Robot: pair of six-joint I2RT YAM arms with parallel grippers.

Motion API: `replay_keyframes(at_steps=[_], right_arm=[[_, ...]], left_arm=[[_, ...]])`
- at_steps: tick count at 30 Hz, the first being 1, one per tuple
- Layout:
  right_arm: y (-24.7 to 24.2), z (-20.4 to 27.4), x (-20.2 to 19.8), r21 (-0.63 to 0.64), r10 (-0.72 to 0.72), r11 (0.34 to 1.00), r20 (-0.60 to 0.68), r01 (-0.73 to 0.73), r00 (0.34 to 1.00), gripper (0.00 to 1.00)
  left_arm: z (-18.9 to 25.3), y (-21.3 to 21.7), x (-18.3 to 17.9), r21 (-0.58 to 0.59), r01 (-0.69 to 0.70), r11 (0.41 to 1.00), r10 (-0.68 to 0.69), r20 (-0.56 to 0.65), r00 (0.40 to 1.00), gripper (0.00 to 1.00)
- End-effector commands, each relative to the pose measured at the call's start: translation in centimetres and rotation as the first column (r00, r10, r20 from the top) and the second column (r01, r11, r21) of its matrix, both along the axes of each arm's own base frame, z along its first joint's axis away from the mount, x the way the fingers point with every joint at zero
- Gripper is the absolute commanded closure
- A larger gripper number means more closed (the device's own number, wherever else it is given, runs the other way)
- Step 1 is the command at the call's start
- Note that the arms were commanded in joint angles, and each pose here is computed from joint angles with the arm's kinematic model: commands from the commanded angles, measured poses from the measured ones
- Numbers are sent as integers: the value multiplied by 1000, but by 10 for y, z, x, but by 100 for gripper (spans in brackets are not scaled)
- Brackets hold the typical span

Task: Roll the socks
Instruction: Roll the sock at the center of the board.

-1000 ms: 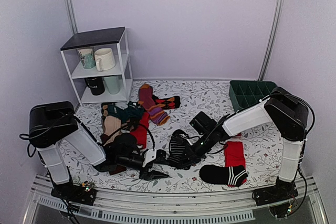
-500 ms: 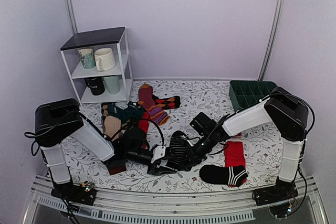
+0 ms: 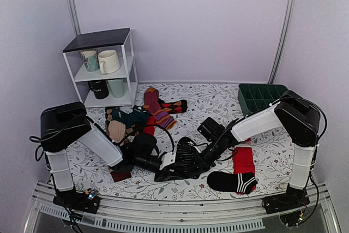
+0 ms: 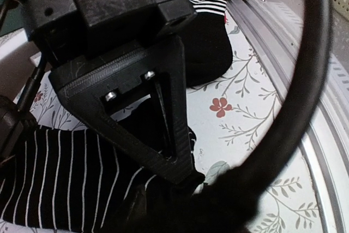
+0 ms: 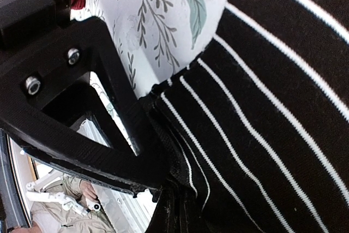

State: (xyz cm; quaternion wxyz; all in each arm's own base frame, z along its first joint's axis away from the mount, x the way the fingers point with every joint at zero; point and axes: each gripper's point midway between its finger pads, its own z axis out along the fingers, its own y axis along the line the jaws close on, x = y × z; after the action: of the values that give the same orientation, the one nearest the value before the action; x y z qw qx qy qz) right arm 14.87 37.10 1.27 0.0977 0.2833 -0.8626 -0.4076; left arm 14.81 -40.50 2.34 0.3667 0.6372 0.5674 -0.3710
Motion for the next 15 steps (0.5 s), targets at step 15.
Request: replay_keyframes(at_steps=[15], right_arm=[[-36, -39, -17, -197, -15, 980, -91, -3, 996, 100]], left_arm=[[-12, 8, -4, 66, -18, 998, 21, -51, 998, 58]])
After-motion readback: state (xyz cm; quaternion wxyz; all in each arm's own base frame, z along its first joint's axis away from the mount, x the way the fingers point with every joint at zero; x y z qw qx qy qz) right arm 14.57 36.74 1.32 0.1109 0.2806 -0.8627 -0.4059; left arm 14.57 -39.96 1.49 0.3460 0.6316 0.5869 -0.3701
